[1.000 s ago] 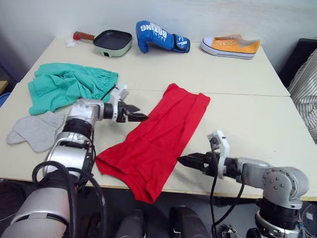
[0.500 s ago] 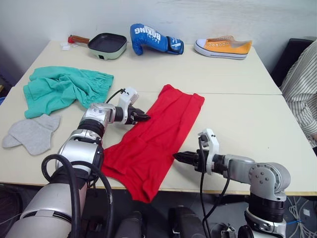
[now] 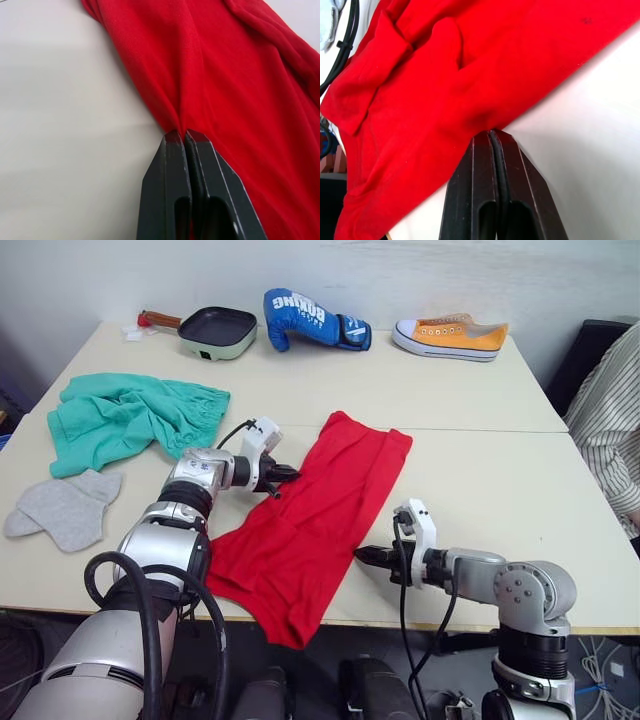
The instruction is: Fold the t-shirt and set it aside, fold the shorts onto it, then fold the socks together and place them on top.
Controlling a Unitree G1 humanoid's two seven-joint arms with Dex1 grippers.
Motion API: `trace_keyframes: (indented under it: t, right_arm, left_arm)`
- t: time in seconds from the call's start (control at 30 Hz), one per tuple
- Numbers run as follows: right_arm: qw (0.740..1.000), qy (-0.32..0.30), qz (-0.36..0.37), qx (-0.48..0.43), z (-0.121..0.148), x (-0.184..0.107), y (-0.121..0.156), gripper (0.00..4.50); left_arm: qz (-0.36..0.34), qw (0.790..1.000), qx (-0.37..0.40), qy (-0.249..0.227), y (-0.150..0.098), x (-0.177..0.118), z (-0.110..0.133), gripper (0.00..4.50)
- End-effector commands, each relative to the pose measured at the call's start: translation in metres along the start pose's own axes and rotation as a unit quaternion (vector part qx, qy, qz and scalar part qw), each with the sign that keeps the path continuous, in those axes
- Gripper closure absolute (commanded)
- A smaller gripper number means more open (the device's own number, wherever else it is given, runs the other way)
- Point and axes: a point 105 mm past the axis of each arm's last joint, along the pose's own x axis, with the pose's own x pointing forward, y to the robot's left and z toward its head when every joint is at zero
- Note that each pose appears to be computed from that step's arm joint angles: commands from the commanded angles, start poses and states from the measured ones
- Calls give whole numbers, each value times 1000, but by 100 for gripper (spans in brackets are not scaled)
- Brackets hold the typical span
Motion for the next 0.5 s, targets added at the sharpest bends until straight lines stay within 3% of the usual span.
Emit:
trace_keyframes:
  t: [0.03,0.33,0.43,0.5]
  right_arm:
    - [1000,17,14,-1,-7,-1,1,450]
    - [999,9,32,-5,0,-4,2,450]
    - [999,16,44,-2,-4,-5,7,389]
    - [999,22,40,3,-7,-4,6,324]
  left_arm:
    - [5,1000,14,-11,3,-5,5,448]
    - [11,1000,25,-1,6,-8,2,448]
    - [20,999,26,-4,8,-8,4,450]
    - [21,999,27,-4,8,-9,5,450]
